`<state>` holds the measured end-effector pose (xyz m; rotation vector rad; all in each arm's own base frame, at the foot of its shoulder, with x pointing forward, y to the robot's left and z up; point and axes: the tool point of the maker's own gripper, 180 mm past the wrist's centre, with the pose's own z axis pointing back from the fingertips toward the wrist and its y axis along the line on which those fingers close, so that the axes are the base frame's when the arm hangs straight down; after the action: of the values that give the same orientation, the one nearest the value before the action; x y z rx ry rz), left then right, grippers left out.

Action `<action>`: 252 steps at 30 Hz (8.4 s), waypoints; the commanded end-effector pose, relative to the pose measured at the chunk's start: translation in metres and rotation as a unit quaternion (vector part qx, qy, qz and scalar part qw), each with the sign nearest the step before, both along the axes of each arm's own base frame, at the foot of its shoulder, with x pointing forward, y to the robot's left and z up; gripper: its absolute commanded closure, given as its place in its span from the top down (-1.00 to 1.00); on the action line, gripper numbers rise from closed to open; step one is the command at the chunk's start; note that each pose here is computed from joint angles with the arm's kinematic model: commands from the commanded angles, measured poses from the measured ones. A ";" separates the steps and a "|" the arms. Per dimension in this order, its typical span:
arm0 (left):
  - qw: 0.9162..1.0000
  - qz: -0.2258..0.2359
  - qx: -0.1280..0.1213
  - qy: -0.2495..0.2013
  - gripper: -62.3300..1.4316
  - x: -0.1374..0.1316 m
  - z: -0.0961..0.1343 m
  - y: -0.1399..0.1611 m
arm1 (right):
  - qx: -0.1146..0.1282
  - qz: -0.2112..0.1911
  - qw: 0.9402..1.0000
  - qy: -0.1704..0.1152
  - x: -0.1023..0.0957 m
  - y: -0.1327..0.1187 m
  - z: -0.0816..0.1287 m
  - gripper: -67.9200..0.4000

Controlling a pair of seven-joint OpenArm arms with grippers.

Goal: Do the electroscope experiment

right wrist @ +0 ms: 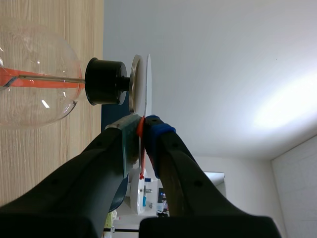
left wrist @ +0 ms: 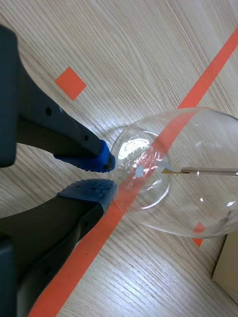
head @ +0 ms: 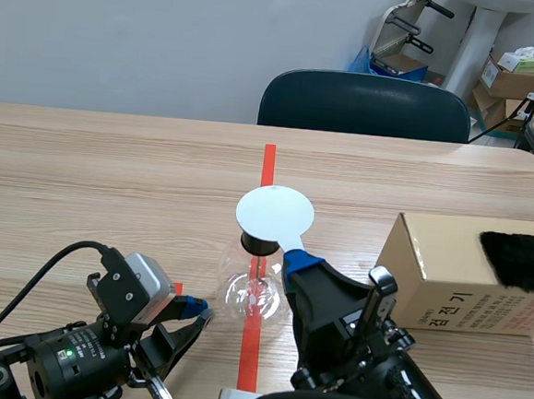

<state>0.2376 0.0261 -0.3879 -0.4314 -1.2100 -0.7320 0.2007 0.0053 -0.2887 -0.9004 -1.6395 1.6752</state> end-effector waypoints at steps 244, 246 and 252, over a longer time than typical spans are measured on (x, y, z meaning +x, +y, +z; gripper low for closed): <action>1.000 0.004 -0.012 0.005 -0.69 0.000 0.002 -0.003 | 0.019 -0.256 0.966 -0.025 0.035 -0.087 0.016 -0.96; 1.000 0.004 -0.012 0.005 -0.69 0.000 0.002 -0.003 | 0.019 -0.256 0.966 -0.025 0.035 -0.086 0.016 -0.96; 1.000 0.004 -0.012 0.005 -0.69 0.000 0.002 -0.003 | 0.019 -0.256 0.966 -0.025 0.035 -0.086 0.016 -0.96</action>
<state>0.2382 0.0273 -0.3892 -0.4307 -1.2007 -0.7172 0.2326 -0.0812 -0.2846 -1.2117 -1.2821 1.2949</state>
